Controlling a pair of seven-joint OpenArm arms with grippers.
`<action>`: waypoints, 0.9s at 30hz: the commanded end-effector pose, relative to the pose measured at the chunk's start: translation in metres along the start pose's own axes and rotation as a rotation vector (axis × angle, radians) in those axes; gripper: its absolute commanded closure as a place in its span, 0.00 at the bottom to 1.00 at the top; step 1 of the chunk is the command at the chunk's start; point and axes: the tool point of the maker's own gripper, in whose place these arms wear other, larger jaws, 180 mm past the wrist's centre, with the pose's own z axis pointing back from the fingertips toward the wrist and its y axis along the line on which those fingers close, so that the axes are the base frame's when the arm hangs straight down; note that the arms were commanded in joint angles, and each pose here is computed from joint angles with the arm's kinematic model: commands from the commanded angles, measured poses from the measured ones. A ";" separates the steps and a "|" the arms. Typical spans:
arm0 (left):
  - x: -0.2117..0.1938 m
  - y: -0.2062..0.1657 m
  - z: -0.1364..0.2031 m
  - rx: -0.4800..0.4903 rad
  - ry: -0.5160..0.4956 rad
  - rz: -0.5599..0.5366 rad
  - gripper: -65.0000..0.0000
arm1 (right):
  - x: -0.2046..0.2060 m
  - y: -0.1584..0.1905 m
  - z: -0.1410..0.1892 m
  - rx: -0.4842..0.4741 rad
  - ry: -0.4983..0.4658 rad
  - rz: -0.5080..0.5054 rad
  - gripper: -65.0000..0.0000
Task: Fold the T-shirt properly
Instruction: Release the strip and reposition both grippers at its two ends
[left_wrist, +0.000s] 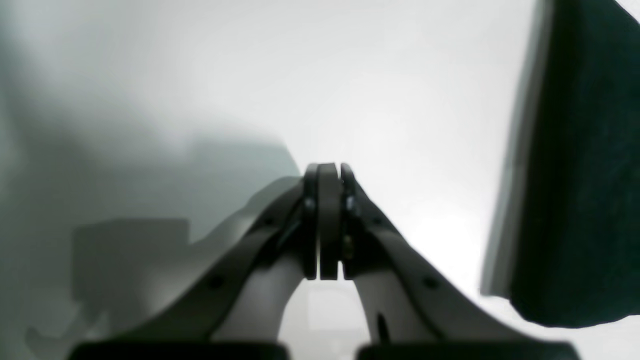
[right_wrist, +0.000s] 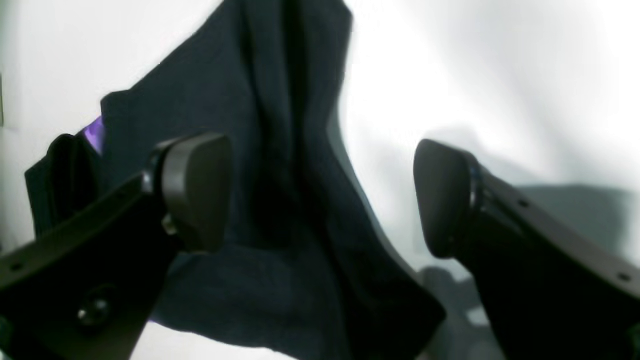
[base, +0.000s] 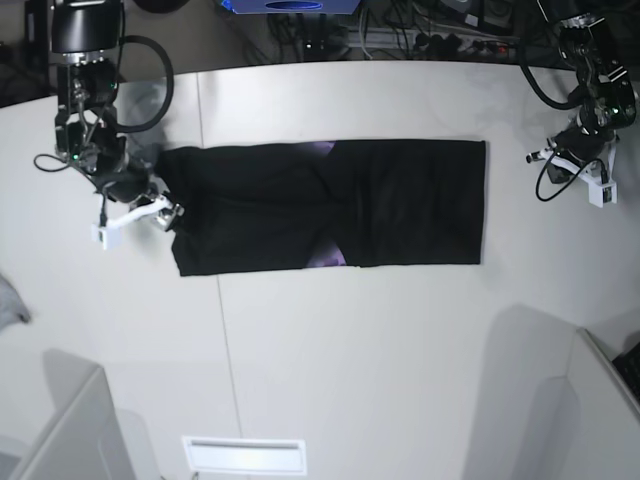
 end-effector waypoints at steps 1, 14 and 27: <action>0.015 0.002 0.004 0.001 -0.041 -0.015 1.00 | 0.011 0.008 0.002 0.034 -0.022 0.039 0.21; 0.006 -0.016 -0.005 -0.040 -0.008 -0.043 1.00 | -0.017 0.010 -0.005 0.081 0.059 0.075 0.21; -0.016 -0.034 -0.022 0.032 -0.008 -0.192 1.00 | -0.036 0.021 -0.011 0.105 0.116 0.111 0.21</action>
